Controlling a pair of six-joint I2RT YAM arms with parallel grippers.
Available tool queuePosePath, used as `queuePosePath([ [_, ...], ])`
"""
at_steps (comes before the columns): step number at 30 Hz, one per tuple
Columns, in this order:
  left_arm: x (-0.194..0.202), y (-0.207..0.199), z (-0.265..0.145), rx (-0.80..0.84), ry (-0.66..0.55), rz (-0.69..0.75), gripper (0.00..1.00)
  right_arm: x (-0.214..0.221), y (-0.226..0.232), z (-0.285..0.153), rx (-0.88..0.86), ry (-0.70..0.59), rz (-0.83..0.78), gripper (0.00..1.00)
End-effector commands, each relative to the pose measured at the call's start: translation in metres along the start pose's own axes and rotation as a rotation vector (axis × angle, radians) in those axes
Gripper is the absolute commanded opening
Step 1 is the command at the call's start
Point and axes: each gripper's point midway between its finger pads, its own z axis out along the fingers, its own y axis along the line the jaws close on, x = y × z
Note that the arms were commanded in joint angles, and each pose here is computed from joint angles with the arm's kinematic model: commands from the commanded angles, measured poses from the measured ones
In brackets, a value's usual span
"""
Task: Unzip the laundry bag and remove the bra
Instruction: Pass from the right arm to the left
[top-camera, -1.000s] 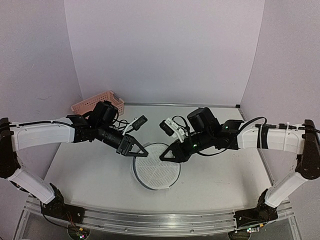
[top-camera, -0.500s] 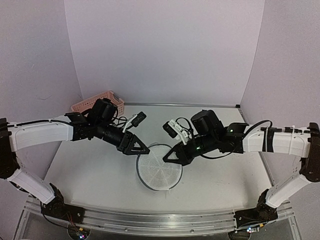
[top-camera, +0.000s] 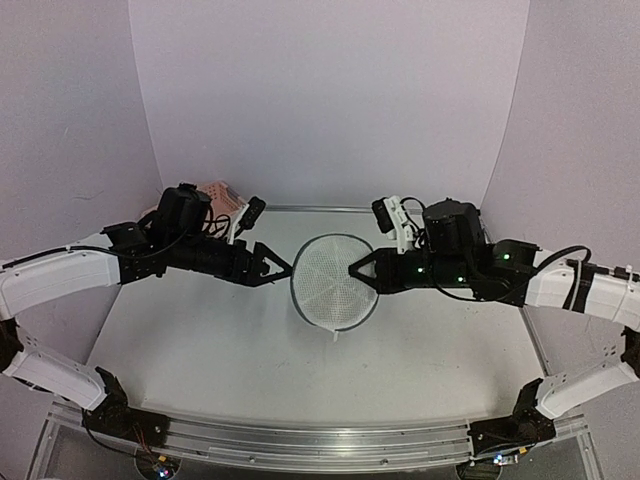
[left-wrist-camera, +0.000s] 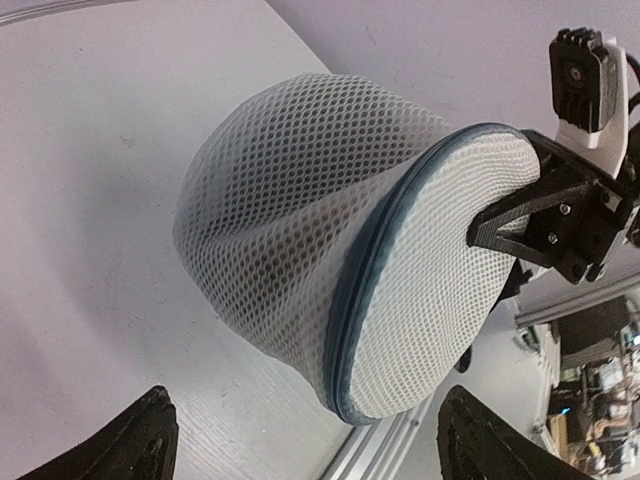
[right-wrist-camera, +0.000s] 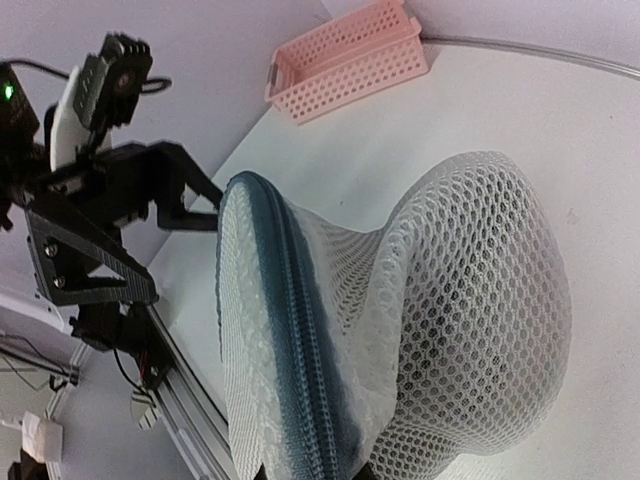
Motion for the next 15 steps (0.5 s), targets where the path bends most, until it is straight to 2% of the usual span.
queuePosePath([
  [1,-0.018,-0.011,-0.008,0.064,-0.123,-0.128,0.90,-0.056,0.015,-0.025,-0.029,-0.251,0.102,0.00],
  [5,-0.017,-0.022,-0.004,0.189,-0.158,-0.224,0.89,-0.071,0.020,-0.027,-0.064,-0.337,0.158,0.00],
  [11,-0.023,-0.025,-0.009,0.222,-0.211,-0.280,0.88,-0.085,0.034,-0.021,-0.122,-0.380,0.199,0.00],
  [15,-0.023,-0.029,-0.010,0.250,-0.204,-0.291,0.88,-0.088,0.038,-0.013,-0.140,-0.379,0.214,0.00],
])
